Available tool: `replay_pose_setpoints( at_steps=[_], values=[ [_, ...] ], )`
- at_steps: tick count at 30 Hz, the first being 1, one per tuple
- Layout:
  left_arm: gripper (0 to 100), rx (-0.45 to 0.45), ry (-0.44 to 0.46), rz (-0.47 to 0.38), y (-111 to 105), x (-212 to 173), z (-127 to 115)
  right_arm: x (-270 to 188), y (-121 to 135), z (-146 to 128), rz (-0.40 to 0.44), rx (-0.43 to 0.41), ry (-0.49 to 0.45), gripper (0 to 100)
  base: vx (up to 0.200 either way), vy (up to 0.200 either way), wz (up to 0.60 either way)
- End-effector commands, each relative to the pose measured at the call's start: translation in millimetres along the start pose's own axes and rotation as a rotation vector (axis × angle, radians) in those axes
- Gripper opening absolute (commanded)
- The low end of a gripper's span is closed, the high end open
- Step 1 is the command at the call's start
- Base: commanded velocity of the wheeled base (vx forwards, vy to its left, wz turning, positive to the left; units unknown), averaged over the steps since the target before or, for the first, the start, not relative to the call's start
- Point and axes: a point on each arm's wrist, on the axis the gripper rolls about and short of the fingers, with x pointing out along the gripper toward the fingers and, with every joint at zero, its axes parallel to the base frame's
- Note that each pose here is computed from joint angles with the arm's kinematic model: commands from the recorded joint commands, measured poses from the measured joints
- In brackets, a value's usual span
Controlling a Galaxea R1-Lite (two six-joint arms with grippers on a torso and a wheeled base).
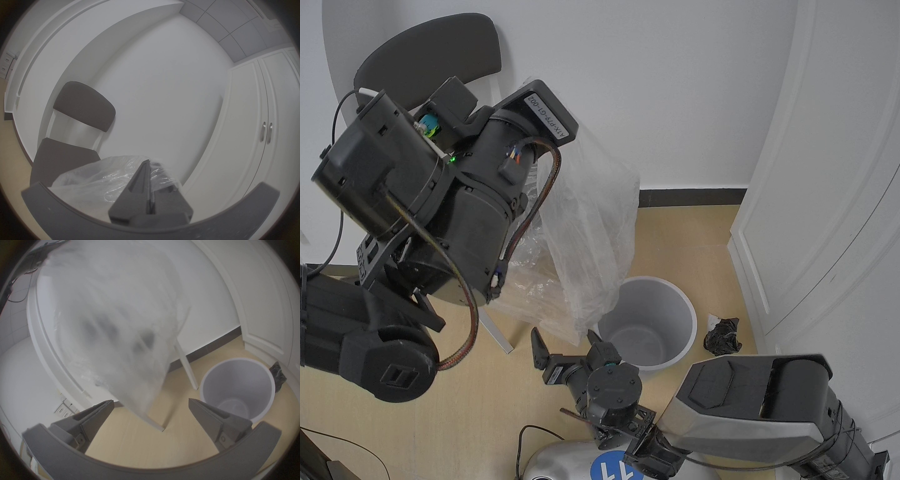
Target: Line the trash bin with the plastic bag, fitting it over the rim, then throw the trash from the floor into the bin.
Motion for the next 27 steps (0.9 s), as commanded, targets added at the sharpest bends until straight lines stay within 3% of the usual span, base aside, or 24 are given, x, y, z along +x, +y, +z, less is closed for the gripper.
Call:
replay_pose_setpoints(
  at_steps=[1,9,15,27],
  values=[
    [0,0.0,0.004,-0.011,-2.7,-5.6,3.5,19.5,-7.4,32.8,-0.034,-0.008,-0.103,100,0.0,0.0,0.0],
    [0,0.019,-0.033,-0.009,-0.2,-8.3,14.5,42.8,-40.9,89.2,-0.104,-0.029,-0.215,100,0.0,0.0,0.0],
    [0,0.026,-0.056,-0.01,2.8,-15.6,30.8,42.3,-55.1,133.2,-0.109,-0.025,-0.275,100,0.0,0.0,0.0],
    [0,0.032,-0.086,0.01,9.6,-12.9,40.1,35.5,-65.1,153.2,-0.099,-0.033,-0.279,100,0.0,0.0,0.0]
  ],
)
